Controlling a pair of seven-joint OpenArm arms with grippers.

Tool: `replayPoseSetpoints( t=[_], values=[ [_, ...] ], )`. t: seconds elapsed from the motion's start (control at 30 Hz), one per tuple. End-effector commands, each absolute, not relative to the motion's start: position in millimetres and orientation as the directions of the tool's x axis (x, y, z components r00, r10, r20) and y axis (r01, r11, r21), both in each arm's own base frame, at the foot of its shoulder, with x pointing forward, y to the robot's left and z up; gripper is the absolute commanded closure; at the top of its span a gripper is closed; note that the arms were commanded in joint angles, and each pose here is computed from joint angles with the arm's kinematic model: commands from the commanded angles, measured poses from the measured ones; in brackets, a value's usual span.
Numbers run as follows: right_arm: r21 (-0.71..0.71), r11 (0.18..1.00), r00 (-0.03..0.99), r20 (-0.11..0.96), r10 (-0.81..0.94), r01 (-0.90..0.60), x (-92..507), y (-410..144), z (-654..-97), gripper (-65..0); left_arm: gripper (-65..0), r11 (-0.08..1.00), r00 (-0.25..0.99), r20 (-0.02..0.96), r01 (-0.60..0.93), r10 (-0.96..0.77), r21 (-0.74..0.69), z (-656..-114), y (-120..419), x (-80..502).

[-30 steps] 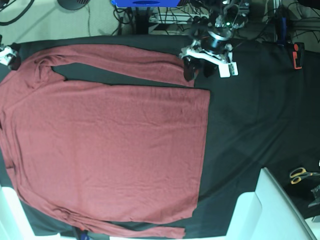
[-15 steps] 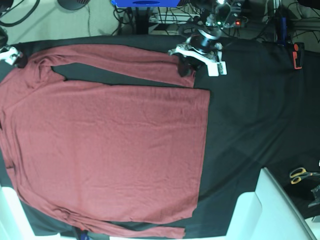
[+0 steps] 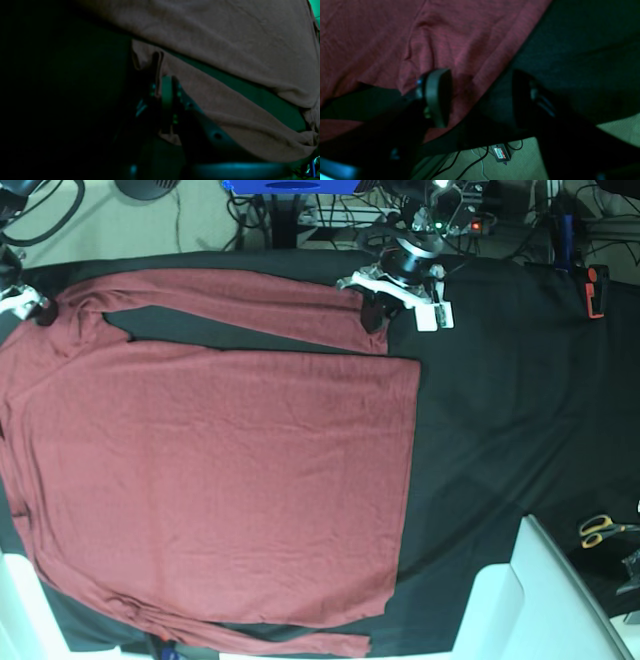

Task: Fold the T-shirt properly
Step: 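Reach the left gripper to the red sleeve cuff and grasp it, then drag the held sleeve diagonally across the shirt body toward the hem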

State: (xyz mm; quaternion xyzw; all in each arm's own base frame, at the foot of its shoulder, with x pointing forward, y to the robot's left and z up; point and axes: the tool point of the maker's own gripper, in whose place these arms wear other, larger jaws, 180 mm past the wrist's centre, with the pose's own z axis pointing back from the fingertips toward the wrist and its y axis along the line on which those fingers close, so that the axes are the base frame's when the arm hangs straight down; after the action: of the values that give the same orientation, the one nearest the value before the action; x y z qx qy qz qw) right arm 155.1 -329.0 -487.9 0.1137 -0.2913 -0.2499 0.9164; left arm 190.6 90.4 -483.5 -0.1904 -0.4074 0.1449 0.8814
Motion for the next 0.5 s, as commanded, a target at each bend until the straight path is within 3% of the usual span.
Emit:
replayPoseSetpoints(
  t=[0.0, 0.13, 0.23, 0.47],
  values=[
    [0.345, 0.861, 0.691, 0.515, -0.507, 0.375, 163.8, -338.8, -477.7, -30.0, 0.0, 0.881, 0.608, 0.675, -0.087, 0.417, -0.465, -477.3, 88.5, 193.7],
    [0.346, 0.861, 0.696, 0.511, -0.505, 0.372, 164.1, -337.5, -478.2, -17.7, 0.0, 0.880, 0.610, 0.674, -0.085, 0.417, -0.467, -477.2, 87.2, 192.9],
    [0.345, 0.862, 0.697, 0.509, -0.504, 0.372, 163.8, -337.4, -478.5, -0.9, 0.0, 0.880, 0.610, 0.674, -0.085, 0.417, -0.467, -477.2, 87.2, 192.9],
    [0.330, 0.871, 0.697, 0.524, -0.490, 0.364, 168.4, -345.8, -472.7, -0.5, 0.0, 0.879, 0.605, 0.678, -0.080, 0.418, -0.471, -474.3, 85.8, 194.7]
  ],
)
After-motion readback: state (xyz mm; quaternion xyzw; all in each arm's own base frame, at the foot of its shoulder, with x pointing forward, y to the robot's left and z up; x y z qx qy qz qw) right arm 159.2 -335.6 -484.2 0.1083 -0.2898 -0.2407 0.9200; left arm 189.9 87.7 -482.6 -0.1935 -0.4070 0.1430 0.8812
